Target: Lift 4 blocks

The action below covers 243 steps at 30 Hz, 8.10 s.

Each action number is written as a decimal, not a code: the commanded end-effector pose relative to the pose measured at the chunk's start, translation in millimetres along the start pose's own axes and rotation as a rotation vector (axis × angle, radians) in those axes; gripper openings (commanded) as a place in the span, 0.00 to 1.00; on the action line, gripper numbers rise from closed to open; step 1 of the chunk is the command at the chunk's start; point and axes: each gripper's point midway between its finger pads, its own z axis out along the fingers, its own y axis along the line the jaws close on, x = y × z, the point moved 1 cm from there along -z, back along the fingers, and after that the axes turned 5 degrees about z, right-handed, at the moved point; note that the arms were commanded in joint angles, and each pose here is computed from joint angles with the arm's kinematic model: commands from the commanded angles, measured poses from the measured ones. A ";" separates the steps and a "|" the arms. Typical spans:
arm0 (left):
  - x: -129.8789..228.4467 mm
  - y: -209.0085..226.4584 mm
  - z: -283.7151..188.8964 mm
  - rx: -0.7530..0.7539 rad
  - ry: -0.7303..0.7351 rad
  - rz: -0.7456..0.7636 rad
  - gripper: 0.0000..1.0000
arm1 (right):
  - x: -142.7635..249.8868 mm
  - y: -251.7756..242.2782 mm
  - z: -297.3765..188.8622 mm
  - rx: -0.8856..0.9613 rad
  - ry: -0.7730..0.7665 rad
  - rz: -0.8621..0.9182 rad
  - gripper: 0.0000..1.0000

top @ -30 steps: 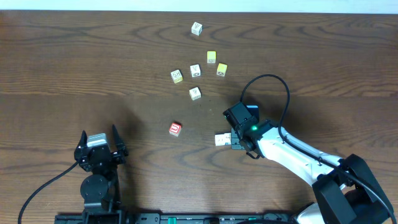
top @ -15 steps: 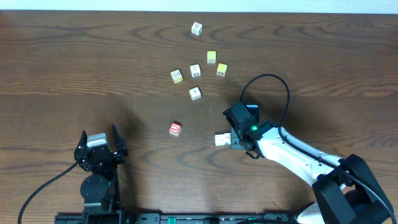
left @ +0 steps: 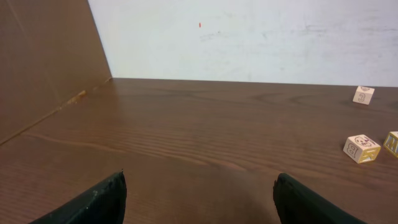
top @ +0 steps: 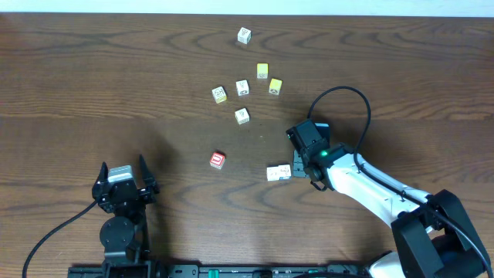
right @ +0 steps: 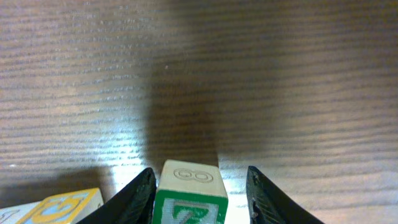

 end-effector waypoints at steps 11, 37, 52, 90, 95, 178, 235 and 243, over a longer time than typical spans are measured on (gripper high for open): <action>17.5 -0.6 1.2 -0.003 0.052 0.025 0.76 | -9.8 9.8 2.6 -0.085 -0.012 -0.062 0.41; 17.5 -0.6 1.2 -0.003 0.052 0.025 0.76 | -30.0 -19.4 -22.6 0.017 0.077 -0.003 0.01; 17.5 -0.6 1.2 -0.003 0.052 0.025 0.76 | -5.7 -15.7 -19.3 0.014 0.142 0.004 0.01; 17.5 -0.6 1.2 -0.003 0.052 0.025 0.76 | 6.0 -3.3 -7.0 -0.082 0.158 0.014 0.01; 17.5 -0.6 1.2 -0.003 0.052 0.025 0.76 | 3.2 2.0 -7.1 -0.108 0.150 0.017 0.01; 17.5 -0.6 1.2 -0.003 0.052 0.025 0.76 | 1.4 39.2 -13.0 -0.226 0.084 -0.175 0.01; 17.5 -0.6 1.2 -0.003 0.052 0.025 0.76 | 7.0 17.0 -9.8 -0.129 0.119 -0.127 0.01; 17.5 -0.6 1.2 -0.003 0.052 0.025 0.76 | -24.7 2.9 -7.2 -0.056 -0.005 -0.095 0.09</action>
